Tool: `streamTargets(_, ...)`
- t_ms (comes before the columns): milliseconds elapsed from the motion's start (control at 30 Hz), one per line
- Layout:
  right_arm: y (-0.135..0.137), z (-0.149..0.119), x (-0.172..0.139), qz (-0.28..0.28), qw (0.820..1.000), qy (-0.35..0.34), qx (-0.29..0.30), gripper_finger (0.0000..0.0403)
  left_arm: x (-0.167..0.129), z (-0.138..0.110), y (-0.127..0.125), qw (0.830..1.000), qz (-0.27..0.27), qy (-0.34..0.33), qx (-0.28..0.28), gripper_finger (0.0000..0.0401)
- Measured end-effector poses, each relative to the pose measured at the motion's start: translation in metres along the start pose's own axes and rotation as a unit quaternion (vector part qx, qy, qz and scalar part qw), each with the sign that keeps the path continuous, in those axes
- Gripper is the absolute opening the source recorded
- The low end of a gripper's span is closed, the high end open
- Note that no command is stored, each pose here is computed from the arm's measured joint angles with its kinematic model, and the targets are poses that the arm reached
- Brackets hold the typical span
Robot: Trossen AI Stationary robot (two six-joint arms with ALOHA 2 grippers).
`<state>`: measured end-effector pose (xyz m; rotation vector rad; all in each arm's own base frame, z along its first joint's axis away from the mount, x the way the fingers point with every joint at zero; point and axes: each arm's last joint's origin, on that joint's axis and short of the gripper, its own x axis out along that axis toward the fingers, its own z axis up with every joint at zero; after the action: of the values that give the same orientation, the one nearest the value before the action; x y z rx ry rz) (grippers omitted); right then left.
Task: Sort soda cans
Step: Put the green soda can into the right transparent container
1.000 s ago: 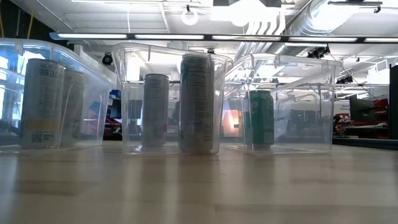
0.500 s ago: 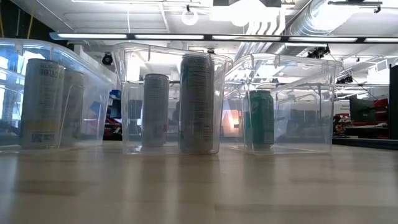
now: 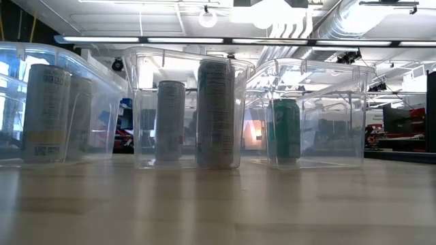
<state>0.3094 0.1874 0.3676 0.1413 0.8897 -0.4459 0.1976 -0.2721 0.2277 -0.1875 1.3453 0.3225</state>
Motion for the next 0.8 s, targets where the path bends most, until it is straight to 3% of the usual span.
streamTargets(100,0.001,-0.007,-0.005,-0.007,1.000,0.008,-0.013,0.0275,-0.015,0.013,0.006,1.000,-0.013,-0.022,0.006,0.0279)
streamTargets(233,-0.004,-0.015,-0.022,-0.020,1.000,-0.012,-0.013,0.0275,-0.065,0.044,0.025,0.991,-0.055,-0.125,0.011,0.0279)
streamTargets(433,-0.019,-0.020,-0.053,-0.027,0.997,-0.070,0.006,0.0275,-0.119,0.107,0.078,0.962,-0.030,-0.269,-0.012,0.0279)
streamTargets(667,-0.058,0.003,-0.055,-0.064,0.991,-0.090,0.069,0.0273,-0.113,0.186,0.131,0.951,0.027,-0.303,0.055,0.0279)
streamTargets(800,-0.086,0.020,-0.053,-0.090,0.990,-0.090,0.051,0.0252,-0.102,0.225,0.168,0.944,0.052,-0.307,0.109,0.0279)
